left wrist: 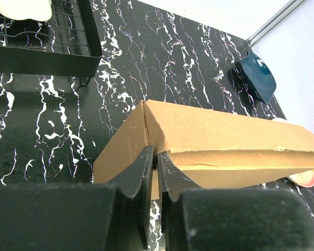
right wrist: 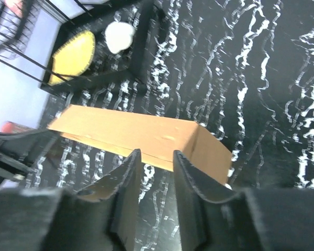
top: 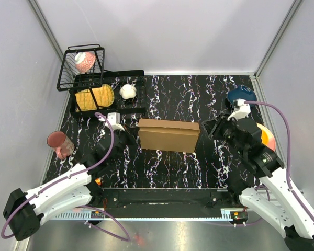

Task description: Fold the paper box

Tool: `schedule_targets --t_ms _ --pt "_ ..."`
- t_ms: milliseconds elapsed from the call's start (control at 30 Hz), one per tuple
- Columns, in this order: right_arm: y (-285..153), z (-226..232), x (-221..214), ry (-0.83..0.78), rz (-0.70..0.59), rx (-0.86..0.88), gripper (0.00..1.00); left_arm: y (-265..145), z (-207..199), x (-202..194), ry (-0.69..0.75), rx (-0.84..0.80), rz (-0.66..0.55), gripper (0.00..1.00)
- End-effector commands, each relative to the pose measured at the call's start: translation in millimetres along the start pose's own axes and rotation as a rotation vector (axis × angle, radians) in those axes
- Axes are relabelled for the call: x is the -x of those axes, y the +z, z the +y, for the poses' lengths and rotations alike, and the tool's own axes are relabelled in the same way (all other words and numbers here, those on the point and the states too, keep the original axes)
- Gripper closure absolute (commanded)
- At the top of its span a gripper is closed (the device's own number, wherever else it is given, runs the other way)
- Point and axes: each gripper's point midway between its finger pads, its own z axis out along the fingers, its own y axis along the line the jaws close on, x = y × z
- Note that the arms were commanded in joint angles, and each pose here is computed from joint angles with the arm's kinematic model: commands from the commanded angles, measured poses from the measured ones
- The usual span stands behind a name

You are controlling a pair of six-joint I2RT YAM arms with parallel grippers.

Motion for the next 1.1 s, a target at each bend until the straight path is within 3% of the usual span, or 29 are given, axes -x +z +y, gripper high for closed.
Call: schedule_targets --t_ms 0,100,300,433,567,700,867,967,1067 --pt "-4.7 36.2 32.4 0.048 -0.126 0.162 0.70 -1.9 22.6 -24.1 0.054 0.091 0.088 0.87" --pt "13.9 45.8 14.6 0.072 -0.069 0.225 0.88 -1.5 22.0 -24.7 0.052 0.090 0.092 0.85" --pt "53.1 32.5 -46.7 0.107 0.103 0.222 0.99 -1.0 20.5 -25.4 0.052 0.085 0.098 0.84" --pt "64.2 8.5 -89.6 0.105 0.210 0.158 1.00 -2.7 20.7 -26.4 0.059 0.088 0.114 0.79" --pt "66.6 -15.3 -113.6 0.087 0.264 0.074 1.00 -10.1 23.2 -16.2 0.091 0.111 0.115 0.55" --pt "66.7 -27.0 -123.3 0.088 0.274 0.034 1.00 -27.9 32.2 14.8 0.104 0.171 0.047 0.43" --pt "67.6 -28.5 -122.0 0.091 0.268 0.021 1.00 -47.0 30.7 60.5 0.047 0.197 -0.083 0.39" --pt "67.3 -29.2 -118.9 0.083 0.260 0.014 1.00 -48.4 13.2 84.1 0.012 0.105 -0.185 0.36" --pt "66.2 -30.9 -118.4 0.071 0.258 0.007 1.00 -39.3 -22.6 100.7 -0.010 -0.053 -0.222 0.45"
